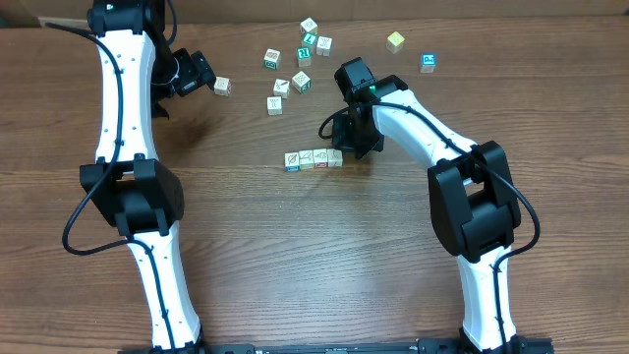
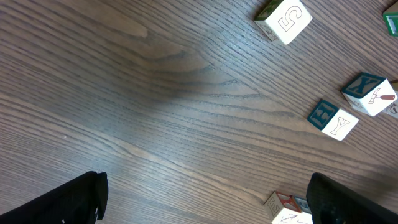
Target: Form a horizontal line
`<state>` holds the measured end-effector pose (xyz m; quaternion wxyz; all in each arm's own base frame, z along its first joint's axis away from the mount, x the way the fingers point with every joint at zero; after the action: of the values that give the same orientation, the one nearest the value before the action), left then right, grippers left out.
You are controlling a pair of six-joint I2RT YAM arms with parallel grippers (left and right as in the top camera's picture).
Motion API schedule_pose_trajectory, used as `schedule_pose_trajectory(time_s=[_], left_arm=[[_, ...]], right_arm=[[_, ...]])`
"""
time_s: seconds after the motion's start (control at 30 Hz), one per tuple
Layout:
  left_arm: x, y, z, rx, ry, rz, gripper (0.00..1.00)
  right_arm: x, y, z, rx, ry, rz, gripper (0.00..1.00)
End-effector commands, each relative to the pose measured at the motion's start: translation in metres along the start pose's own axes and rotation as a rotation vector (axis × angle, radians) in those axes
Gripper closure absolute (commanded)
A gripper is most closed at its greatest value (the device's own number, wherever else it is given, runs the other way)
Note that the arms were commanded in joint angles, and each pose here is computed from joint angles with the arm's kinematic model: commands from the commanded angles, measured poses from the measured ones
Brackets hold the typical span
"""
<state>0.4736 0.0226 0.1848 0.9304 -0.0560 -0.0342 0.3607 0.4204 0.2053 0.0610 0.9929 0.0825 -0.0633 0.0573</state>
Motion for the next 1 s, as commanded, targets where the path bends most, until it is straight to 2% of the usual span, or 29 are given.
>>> schedule_pose_trajectory(time_s=[0.0,0.23,0.5,0.53,0.57,0.6,0.63,0.67,0.97], left_arm=[[0.000,-0.003,0.010,-0.026,-0.021,-0.011,0.00],[0.000,-0.003,0.010,-0.026,-0.021,-0.012,0.01],[0.000,-0.003,0.010,-0.026,-0.021,-0.011,0.00],[0.000,-0.003,0.010,-0.026,-0.021,-0.011,0.00],[0.000,-0.003,0.010,-0.026,-0.020,-0.011,0.00],[0.000,-0.003,0.010,-0.026,-0.021,-0.011,0.00],[0.000,-0.003,0.010,-0.026,-0.021,-0.011,0.00],[0.000,-0.003,0.010,-0.026,-0.021,-0.011,0.01],[0.000,-0.003,0.010,-0.026,-0.021,-0.011,0.00]], right_arm=[[0.005,-0.010,0.006,-0.090,-0.046,0.006,0.92],[0.016,-0.037,0.010,-0.137,-0.076,-0.043,0.92],[0.027,-0.091,0.018,-0.229,-0.105,-0.142,0.90],[0.027,-0.095,0.018,-0.231,-0.104,-0.149,0.85],[0.026,-0.102,0.019,-0.236,-0.093,-0.163,0.49],[0.026,-0.104,0.019,-0.238,-0.091,-0.168,0.21],[0.026,-0.106,0.019,-0.238,-0.092,-0.172,0.04],[0.027,-0.107,0.020,-0.238,-0.094,-0.174,0.00],[0.040,-0.106,0.021,-0.236,-0.167,-0.173,0.00]])
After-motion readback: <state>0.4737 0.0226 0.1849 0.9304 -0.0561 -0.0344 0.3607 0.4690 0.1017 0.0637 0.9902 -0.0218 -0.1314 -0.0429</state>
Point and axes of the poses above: each gripper's point midway between its finger pads, its own z axis back along the fingers, its own y axis along the line the jaws close on, x = y × z, the point moved 5 cm from there along z, back along the fingers, and after that the axes turned 11 degrees about z, right-handed, at the moved point
